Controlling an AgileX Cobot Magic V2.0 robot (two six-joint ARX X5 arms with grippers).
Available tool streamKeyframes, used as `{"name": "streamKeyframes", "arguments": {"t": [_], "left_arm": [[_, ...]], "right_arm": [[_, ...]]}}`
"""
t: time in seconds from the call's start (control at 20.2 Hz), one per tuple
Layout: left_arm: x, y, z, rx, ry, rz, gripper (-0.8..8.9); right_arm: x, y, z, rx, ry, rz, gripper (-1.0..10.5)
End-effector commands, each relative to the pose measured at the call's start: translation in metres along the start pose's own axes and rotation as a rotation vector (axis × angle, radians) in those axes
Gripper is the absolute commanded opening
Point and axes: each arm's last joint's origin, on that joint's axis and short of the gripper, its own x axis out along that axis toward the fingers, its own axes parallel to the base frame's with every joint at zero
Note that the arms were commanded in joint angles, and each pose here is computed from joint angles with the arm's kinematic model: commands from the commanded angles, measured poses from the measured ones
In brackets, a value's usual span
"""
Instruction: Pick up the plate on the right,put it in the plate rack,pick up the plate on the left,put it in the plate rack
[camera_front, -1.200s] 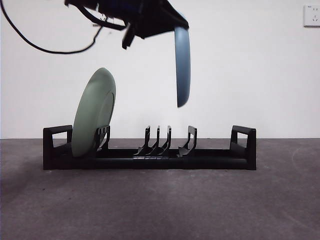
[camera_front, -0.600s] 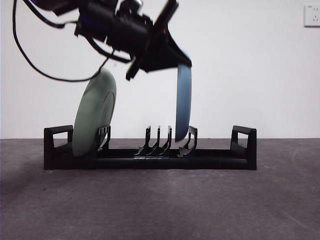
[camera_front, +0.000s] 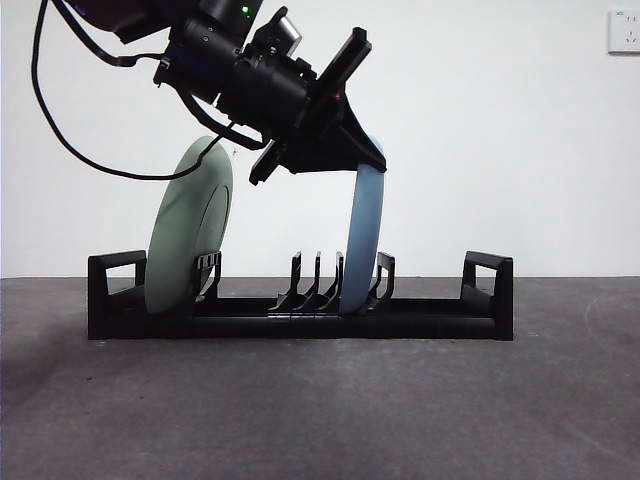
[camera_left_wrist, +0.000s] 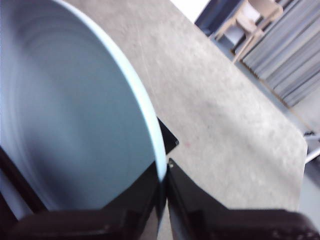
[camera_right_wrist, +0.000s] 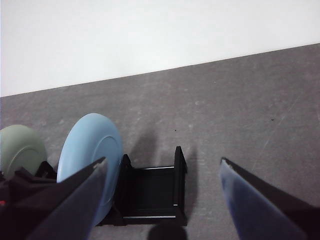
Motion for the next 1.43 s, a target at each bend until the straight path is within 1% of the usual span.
{"name": "streamKeyframes", "arguments": {"t": [0.05,0.2,0.35,0.49,0.54,0.59,0.64,0.74,0.79,0.89,0.99,1.14,1.29,1.43], "left_arm": [[0.003,-0.003,-0.005,0.047,0.029,0.001,1.06],[0.005,-0.007,-0.007,0.049,0.043,-0.006,2.52],[0.006,-0.011,-0.008,0.051,0.049,-0.018,2.63],[-0.003,-0.018,-0.003,0.058,0.047,-0.050,2.59],[-0.008,-0.021,0.001,0.067,0.039,-0.056,2.46],[-0.015,-0.026,0.005,0.095,0.026,-0.064,2.22],[-0.023,-0.032,0.010,0.131,0.014,-0.079,1.49],[-0.041,-0.044,0.019,0.207,-0.011,-0.084,-0.29],[-0.053,-0.051,0.023,0.246,-0.026,-0.081,-0.07],[-0.075,-0.062,0.030,0.308,-0.051,-0.034,-0.08],[-0.099,-0.073,0.034,0.378,-0.063,0.048,-0.08],[-0.139,-0.086,0.034,0.470,-0.059,0.217,-0.08],[-0.173,-0.093,0.032,0.499,-0.055,0.355,-0.08],[-0.202,-0.096,0.030,0.496,-0.063,0.425,-0.08]], "right_arm": [[0.001,0.000,0.001,-0.008,-0.003,-0.003,3.7],[0.002,0.000,0.000,-0.008,-0.001,-0.002,3.7],[0.002,0.000,0.000,-0.009,0.005,0.000,3.7],[0.002,0.000,-0.001,-0.015,0.016,0.002,3.7],[0.002,0.000,-0.002,-0.025,0.023,0.002,3.3],[0.002,0.000,-0.003,-0.039,0.036,0.002,2.5],[0.002,0.000,-0.004,-0.053,0.049,0.009,1.6],[0.002,0.000,-0.006,-0.078,0.071,0.029,0.1],[0.002,0.000,-0.006,-0.089,0.079,0.045,-0.2],[0.002,0.000,-0.007,-0.093,0.089,0.045,-0.1],[0.002,0.000,-0.008,-0.114,0.096,0.045,-0.1],[0.002,0.001,-0.009,-0.154,0.106,0.068,-0.1],[0.002,0.001,-0.009,-0.185,0.104,0.070,-0.1],[0.002,0.001,-0.008,-0.203,0.099,0.072,-0.1]]}}
